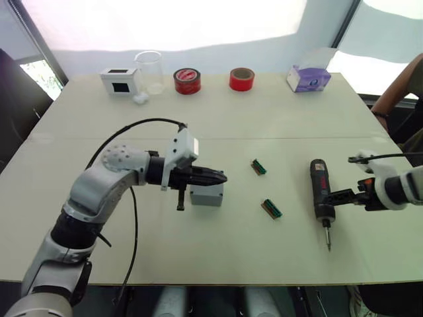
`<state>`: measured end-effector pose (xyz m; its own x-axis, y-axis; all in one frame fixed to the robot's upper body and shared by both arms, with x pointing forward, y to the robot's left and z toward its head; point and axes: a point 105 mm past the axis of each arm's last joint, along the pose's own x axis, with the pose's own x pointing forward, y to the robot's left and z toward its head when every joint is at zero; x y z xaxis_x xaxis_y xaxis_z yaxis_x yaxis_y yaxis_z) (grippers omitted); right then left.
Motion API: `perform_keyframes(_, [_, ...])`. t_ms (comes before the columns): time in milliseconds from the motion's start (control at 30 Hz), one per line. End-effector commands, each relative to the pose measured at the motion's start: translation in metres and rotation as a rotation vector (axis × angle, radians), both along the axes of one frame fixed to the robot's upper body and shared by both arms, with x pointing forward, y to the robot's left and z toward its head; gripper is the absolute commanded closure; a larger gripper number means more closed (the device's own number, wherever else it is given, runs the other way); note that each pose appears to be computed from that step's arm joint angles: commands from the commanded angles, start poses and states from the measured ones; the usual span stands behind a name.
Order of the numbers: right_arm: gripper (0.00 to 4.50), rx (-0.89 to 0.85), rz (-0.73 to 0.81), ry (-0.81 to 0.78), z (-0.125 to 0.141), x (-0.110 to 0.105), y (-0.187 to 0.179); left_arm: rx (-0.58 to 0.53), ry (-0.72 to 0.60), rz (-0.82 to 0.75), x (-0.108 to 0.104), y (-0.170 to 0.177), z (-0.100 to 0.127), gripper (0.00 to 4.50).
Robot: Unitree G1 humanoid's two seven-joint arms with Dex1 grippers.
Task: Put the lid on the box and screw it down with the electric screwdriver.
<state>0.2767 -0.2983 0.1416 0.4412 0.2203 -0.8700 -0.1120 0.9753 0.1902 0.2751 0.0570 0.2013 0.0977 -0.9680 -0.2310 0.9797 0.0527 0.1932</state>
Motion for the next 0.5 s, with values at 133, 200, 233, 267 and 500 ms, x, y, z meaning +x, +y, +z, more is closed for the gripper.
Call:
perform_keyframes(133, [0.04, -0.009, 0.015, 0.014, -0.002, 0.007, 0.009, -0.014, -0.031, 0.034, -0.004, 0.005, 0.006, 4.5])
perform_keyframes(200, [0.04, 0.007, 0.053, 0.034, -0.007, 0.005, 0.017, -0.015, -0.029, 0.044, -0.003, 0.005, 0.005, 4.5])
perform_keyframes(233, [0.04, 0.008, 0.068, 0.043, -0.009, 0.004, 0.02, -0.016, -0.028, 0.046, -0.003, 0.006, 0.005, 4.5])
perform_keyframes(267, [0.04, 0.007, 0.077, 0.053, -0.011, 0.003, 0.022, -0.017, -0.026, 0.047, -0.003, 0.005, 0.005, 4.5])
perform_keyframes(500, [0.04, -0.013, 0.101, 0.086, -0.02, 0.003, 0.028, -0.012, -0.02, 0.056, -0.001, 0.006, 0.002, 4.5])
